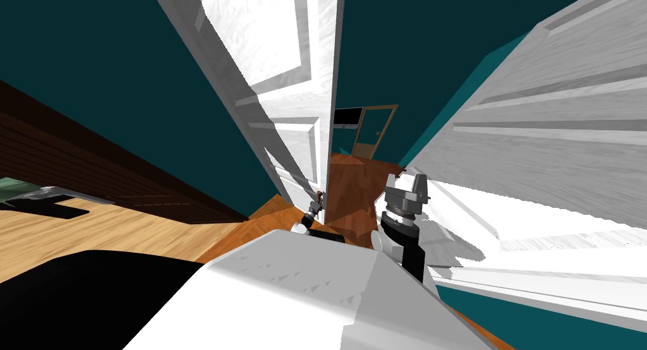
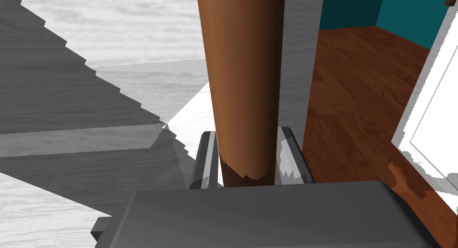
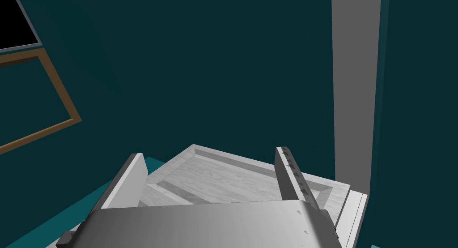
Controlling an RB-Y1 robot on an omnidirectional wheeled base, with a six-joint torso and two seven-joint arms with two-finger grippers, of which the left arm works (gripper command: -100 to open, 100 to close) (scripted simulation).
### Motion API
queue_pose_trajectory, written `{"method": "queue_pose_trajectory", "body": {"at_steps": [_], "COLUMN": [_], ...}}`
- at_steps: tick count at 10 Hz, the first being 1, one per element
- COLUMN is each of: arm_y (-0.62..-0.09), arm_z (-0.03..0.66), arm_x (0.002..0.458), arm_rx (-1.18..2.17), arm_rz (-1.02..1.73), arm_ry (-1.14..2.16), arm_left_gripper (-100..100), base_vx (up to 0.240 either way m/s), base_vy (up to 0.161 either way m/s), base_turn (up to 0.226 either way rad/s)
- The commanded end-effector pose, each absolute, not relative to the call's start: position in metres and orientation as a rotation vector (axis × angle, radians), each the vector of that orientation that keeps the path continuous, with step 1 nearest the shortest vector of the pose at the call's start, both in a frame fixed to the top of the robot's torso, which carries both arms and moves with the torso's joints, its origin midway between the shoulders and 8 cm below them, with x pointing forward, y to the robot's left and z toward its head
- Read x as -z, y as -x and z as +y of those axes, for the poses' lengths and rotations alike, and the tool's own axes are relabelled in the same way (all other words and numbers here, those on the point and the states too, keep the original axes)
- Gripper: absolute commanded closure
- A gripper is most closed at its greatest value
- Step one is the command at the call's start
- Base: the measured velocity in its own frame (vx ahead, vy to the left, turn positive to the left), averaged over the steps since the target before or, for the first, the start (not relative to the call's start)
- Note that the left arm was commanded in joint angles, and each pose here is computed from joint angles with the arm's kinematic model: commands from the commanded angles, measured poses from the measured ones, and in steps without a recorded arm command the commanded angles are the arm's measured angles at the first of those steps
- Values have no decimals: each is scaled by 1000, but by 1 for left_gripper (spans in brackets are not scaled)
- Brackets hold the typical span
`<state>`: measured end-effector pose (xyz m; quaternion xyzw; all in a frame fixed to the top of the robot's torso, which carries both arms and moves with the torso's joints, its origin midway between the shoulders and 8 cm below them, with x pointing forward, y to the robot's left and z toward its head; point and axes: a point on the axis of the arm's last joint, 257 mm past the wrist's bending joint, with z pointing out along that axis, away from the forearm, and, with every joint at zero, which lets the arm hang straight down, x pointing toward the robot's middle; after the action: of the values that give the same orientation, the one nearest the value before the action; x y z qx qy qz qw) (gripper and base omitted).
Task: Push the door open
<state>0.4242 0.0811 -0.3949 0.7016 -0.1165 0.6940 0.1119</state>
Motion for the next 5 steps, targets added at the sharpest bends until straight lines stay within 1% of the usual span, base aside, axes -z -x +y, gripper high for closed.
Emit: {"method": "queue_pose_trajectory", "body": {"at_steps": [1, 5], "arm_y": [-426, -429], "arm_z": [96, 113], "arm_x": [397, 399], "arm_rx": [-2052, -2070], "arm_rz": [-344, -341], "arm_ry": [-2079, -2102], "arm_left_gripper": [100, 100], "base_vx": [74, 128], "base_vy": [-52, -82], "base_turn": [7, 31]}}
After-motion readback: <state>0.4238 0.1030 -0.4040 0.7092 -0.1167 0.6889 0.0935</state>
